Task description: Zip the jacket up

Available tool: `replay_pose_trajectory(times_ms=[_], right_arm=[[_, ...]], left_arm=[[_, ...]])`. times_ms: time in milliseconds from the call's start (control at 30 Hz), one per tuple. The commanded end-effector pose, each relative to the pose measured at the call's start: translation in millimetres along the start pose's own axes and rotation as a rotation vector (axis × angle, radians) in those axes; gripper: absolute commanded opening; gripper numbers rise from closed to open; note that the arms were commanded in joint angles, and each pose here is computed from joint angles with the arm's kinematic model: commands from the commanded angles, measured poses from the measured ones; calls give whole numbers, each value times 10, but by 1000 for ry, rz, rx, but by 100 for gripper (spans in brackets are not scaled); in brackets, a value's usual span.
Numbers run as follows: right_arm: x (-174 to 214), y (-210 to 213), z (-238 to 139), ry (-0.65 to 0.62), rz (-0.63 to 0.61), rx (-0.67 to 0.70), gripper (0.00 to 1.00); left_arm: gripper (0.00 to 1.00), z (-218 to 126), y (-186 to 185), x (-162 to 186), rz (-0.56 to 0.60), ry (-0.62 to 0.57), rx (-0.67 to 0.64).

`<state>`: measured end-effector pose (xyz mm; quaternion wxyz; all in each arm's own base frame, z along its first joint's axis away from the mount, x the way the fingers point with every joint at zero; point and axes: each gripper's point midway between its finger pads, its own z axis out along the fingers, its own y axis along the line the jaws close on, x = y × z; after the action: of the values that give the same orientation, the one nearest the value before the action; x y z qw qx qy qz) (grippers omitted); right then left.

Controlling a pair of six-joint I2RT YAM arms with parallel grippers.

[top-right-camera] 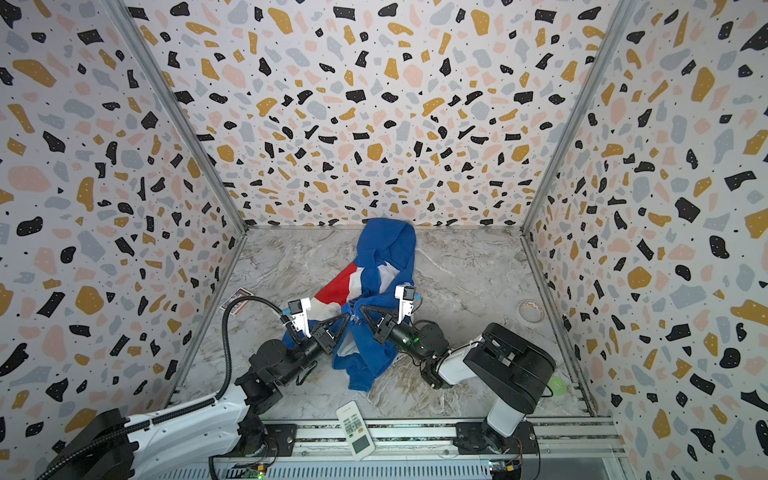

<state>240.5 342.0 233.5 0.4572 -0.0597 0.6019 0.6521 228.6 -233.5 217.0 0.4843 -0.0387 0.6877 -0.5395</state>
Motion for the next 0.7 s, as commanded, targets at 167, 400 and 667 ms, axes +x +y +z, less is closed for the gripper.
replay_pose_trajectory(times_ms=[167,400,667], right_arm=[[-45,376,98,55,8,-130,21],[214,253,131,197,-14,-30,30],[306,238,155,234,20,-35,0]], left_arm=[[0,-54,55,80,30,17,-10],[0,-72,75,99,21,19,-10],[0,-92,64,101,8,17,1]])
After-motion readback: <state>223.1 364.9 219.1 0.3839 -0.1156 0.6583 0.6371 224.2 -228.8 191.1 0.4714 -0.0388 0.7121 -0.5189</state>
